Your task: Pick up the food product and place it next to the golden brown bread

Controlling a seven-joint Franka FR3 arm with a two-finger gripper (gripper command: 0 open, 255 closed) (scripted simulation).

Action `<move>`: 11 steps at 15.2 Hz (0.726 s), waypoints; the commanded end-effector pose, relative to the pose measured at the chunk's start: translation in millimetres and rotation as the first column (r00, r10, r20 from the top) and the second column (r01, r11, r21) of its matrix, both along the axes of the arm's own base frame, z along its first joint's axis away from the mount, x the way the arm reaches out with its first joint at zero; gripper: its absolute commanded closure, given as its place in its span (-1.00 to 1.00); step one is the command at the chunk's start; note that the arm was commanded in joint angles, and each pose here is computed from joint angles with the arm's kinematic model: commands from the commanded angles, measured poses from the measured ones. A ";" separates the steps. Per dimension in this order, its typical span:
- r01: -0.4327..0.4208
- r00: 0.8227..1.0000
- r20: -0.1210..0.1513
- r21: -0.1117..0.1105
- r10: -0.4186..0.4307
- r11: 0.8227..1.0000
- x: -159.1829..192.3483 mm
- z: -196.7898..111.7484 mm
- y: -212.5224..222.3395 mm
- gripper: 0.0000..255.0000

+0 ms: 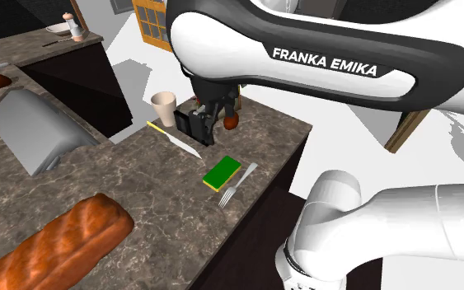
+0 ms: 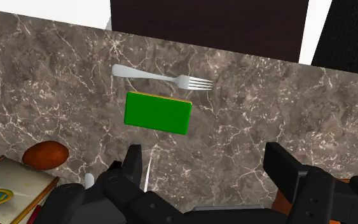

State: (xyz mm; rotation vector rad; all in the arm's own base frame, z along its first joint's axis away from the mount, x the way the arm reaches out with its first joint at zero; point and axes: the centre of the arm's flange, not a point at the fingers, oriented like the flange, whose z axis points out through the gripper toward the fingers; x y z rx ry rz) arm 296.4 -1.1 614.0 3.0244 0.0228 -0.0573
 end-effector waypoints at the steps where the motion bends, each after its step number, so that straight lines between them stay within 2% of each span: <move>1: 0.000 1.000 0.000 0.000 0.000 1.000 0.0 0.0 0.0 -1.00; 6: 0.160 0.986 0.040 0.010 -0.161 0.987 35.2 -38.6 -38.3 -1.00; 11: 0.316 0.945 0.078 0.027 -0.317 0.948 65.5 -76.1 -81.6 -1.00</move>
